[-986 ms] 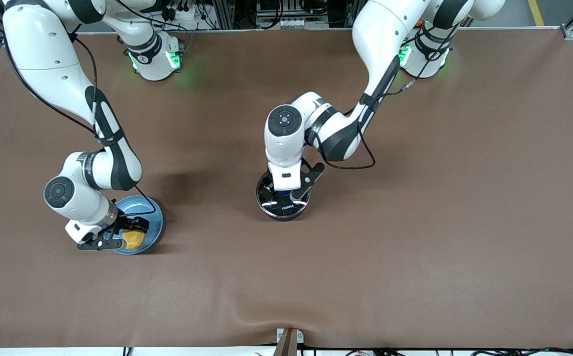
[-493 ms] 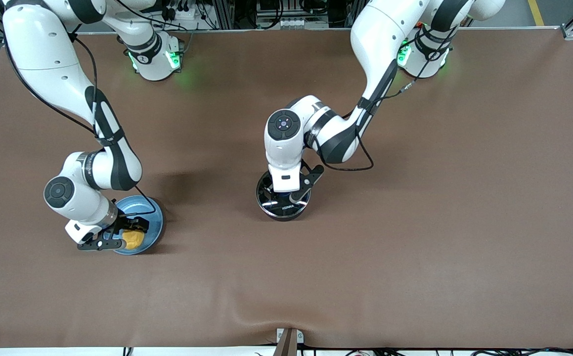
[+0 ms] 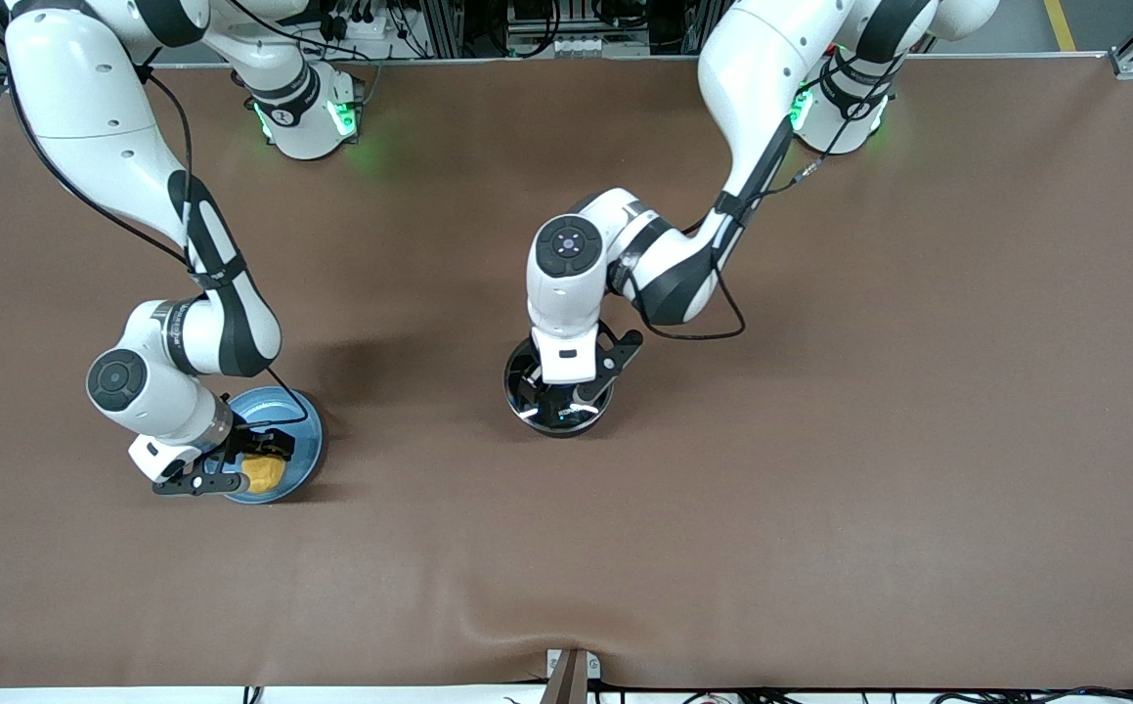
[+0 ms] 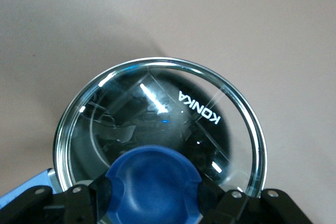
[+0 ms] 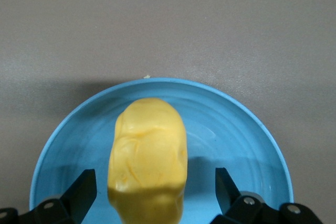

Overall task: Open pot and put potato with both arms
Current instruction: 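Lift the glass lid aside with the left gripper while the right gripper lifts the potato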

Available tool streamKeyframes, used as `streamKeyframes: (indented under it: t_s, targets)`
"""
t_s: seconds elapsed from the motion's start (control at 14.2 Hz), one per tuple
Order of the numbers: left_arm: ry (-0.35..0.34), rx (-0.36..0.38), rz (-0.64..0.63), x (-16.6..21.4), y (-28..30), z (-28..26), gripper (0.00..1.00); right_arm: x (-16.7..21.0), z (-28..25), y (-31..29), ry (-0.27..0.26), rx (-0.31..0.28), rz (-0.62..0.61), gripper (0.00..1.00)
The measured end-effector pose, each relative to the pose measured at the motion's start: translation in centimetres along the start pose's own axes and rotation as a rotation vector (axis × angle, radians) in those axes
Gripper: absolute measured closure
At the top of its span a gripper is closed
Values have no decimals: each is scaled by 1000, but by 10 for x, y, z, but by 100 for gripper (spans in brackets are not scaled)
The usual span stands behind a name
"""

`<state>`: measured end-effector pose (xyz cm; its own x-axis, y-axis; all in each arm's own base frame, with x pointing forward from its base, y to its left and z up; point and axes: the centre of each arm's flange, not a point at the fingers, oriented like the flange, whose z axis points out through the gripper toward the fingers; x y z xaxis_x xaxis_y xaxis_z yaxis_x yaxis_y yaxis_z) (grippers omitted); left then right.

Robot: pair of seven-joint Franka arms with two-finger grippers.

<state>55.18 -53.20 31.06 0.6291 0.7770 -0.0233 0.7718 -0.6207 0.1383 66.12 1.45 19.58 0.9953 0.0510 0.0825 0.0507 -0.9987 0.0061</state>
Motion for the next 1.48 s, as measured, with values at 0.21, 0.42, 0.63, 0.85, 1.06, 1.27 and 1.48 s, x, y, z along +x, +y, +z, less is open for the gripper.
streamKeyframes:
  t_s: [0.21,0.42,0.63,0.85,1.06,1.27,1.48]
  targets:
    - [4,-72,-45,40,10,-73,47,0,0,0,1,0,0,16]
    - [19,-77,-9,88,-1,-163,50,0,0,0,1,0,0,46]
    - [36,-46,50,149,-29,-238,50,0,0,0,2,0,1,46]
    - [32,31,149,218,-69,-282,50,5,-9,0,15,1,1,46]
    - [6,105,217,292,-111,-299,50,17,-67,-1,15,14,1,46]
    - [-33,158,276,361,-154,-299,50,17,-165,-13,31,39,-17,46]
    - [-83,199,306,420,-204,-284,50,7,-228,-51,55,65,-11,46]
